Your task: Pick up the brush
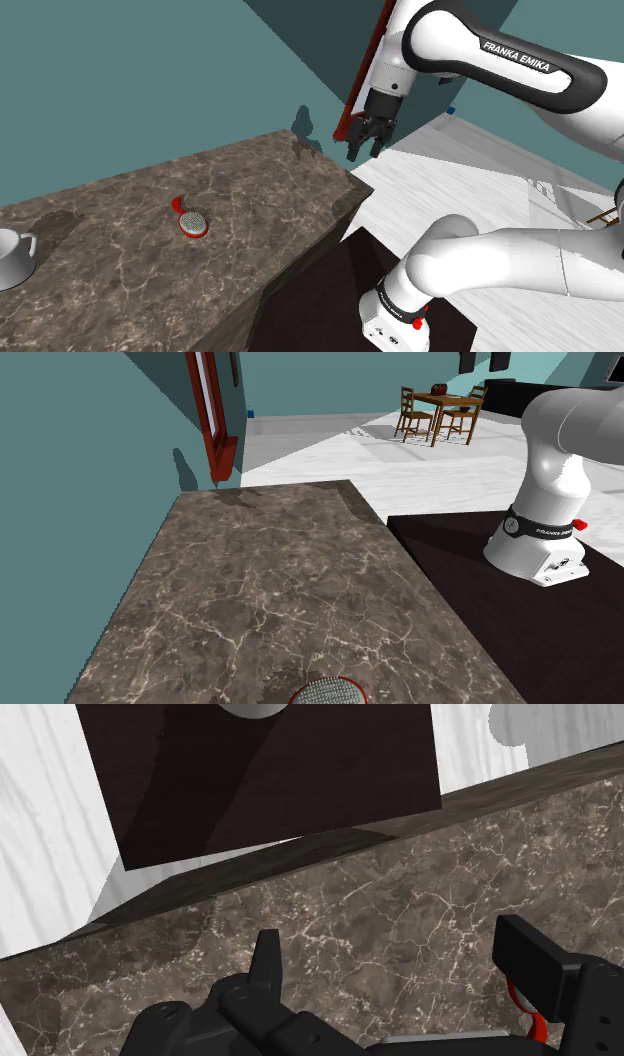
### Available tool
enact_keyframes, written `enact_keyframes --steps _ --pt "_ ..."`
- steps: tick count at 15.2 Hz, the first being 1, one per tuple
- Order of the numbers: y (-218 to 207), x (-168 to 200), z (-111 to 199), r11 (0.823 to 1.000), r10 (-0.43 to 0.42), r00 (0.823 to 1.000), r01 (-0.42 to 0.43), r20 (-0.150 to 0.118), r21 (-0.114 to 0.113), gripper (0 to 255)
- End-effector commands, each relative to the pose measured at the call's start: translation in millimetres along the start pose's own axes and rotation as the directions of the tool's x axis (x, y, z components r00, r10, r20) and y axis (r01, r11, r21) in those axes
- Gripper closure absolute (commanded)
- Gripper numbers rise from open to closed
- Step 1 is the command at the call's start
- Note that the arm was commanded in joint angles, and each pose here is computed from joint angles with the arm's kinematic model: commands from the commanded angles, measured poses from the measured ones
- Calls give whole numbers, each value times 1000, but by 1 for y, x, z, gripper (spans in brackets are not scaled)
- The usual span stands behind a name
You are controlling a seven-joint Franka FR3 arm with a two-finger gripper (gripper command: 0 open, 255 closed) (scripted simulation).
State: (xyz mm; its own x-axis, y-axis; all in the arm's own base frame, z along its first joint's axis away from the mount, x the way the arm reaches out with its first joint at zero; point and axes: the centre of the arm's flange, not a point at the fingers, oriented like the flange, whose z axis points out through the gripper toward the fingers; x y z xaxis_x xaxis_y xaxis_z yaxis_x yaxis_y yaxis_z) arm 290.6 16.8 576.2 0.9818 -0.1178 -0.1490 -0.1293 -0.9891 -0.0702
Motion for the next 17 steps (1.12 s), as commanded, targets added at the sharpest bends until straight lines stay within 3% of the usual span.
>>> enact_keyframes --steps 1,17 --pt "0 0 0 1000 0 1000 0 0 0 0" --pt "-122 107 127 1000 7 999 -6 -45 19 0"
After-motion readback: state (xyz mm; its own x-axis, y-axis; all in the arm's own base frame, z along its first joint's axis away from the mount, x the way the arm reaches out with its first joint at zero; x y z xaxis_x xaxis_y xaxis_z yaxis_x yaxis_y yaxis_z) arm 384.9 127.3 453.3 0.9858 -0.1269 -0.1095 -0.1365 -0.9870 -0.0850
